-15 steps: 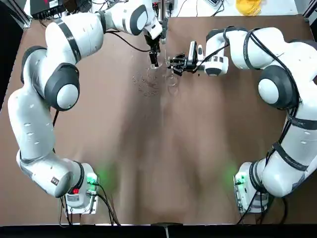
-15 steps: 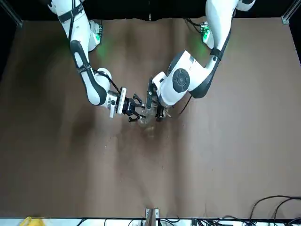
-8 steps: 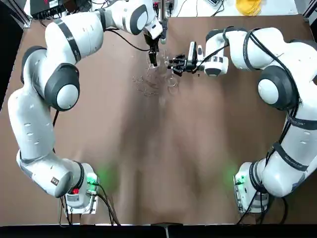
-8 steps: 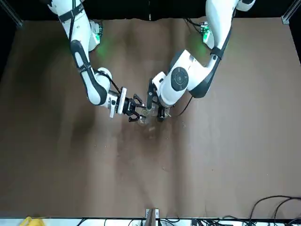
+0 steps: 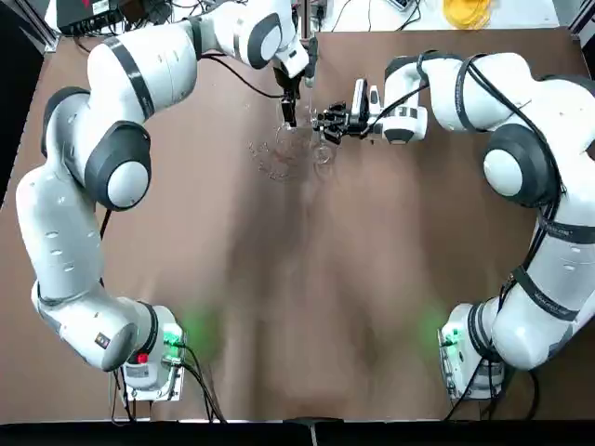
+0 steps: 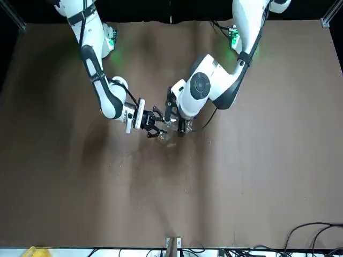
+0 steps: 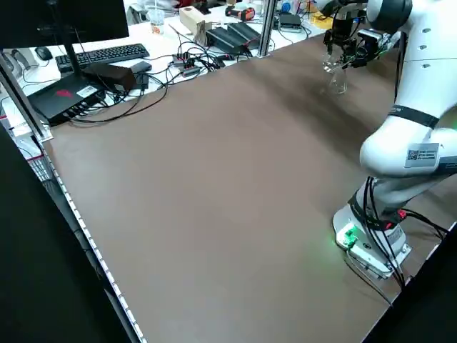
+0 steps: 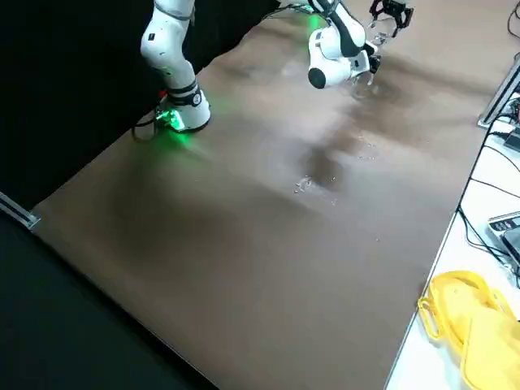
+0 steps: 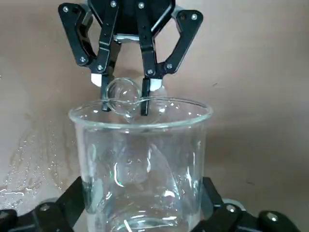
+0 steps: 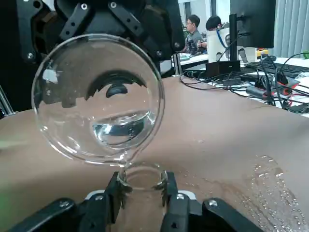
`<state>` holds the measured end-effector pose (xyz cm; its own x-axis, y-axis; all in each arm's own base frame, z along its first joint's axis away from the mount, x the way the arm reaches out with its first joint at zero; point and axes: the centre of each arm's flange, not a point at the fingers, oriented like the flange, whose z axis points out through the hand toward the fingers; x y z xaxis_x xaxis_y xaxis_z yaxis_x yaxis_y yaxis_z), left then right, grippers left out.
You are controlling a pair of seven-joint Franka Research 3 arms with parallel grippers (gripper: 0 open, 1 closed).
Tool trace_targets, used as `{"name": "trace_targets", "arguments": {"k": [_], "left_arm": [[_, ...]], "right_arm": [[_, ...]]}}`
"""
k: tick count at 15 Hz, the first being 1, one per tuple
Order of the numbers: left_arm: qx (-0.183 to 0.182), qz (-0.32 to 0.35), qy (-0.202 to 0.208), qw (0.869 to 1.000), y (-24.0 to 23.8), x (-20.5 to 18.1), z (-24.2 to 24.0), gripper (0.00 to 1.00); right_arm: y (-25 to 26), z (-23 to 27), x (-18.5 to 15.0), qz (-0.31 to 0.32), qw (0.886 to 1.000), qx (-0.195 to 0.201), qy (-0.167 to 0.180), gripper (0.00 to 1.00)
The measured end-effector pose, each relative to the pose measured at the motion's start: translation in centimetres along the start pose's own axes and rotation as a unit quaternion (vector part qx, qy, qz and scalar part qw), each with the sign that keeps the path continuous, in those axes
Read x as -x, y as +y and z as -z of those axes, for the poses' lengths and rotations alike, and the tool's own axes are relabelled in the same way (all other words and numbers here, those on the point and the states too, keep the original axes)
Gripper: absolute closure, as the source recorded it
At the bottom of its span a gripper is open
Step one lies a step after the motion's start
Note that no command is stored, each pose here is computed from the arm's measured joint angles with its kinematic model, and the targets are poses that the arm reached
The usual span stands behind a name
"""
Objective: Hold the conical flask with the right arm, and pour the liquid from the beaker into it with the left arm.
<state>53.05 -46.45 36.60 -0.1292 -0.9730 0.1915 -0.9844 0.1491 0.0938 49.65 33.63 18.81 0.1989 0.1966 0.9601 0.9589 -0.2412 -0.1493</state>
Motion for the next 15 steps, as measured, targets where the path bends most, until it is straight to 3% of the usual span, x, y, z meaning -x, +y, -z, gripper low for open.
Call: {"name": "trace_targets", "arguments": {"k": [15], "left_arm": [[-0.008,-0.002,-0.038,0.999,0.8,-1.1,0.3,0.02]], "right_arm": [[-0.6,-0.5,0.0,0.001,1.0,-0.006,-0.001,0.61]]}}
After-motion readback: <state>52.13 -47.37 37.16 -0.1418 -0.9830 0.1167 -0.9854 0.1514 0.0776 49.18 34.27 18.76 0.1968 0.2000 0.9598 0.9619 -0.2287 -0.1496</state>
